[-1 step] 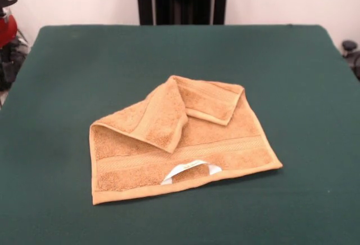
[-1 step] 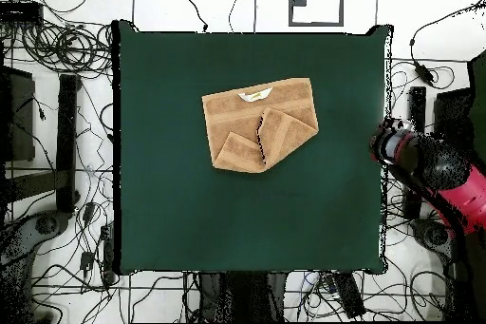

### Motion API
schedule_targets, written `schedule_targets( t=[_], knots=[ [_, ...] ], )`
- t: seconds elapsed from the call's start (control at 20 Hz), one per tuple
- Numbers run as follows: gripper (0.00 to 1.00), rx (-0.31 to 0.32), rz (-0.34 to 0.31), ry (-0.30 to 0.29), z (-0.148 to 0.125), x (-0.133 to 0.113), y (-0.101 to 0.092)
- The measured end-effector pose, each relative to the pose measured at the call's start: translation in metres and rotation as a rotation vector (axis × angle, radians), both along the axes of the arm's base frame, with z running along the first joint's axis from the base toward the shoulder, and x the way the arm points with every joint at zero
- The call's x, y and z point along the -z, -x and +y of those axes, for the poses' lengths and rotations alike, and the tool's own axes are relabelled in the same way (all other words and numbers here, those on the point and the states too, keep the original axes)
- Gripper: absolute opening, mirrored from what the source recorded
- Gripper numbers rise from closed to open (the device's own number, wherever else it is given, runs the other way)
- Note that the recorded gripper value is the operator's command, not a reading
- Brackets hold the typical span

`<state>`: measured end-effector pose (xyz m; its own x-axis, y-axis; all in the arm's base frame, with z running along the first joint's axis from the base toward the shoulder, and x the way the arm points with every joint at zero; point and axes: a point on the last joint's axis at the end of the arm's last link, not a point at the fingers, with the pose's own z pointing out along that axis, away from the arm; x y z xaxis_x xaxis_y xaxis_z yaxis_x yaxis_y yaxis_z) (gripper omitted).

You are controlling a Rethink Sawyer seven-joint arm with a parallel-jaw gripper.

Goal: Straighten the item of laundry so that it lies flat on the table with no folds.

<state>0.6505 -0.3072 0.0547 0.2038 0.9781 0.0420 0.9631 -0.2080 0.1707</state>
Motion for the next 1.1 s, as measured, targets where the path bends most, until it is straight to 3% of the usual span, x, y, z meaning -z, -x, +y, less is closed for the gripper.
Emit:
schedule_targets(
  t=[0.35,0.65,0.8,0.85,1.1],
  knots=[
    [1.0,-0.064,0.002,0.013,0.008,0.009,0.005],
    [1.0,-0.131,-0.001,0.021,0.046,0.008,-0.014],
    [1.0,-0.173,-0.016,0.03,0.074,0.004,-0.033],
    [1.0,-0.2,-0.029,0.035,0.095,0.0,-0.048],
    [1.0,-0.255,-0.05,0.045,0.152,-0.009,-0.088]
  ],
)
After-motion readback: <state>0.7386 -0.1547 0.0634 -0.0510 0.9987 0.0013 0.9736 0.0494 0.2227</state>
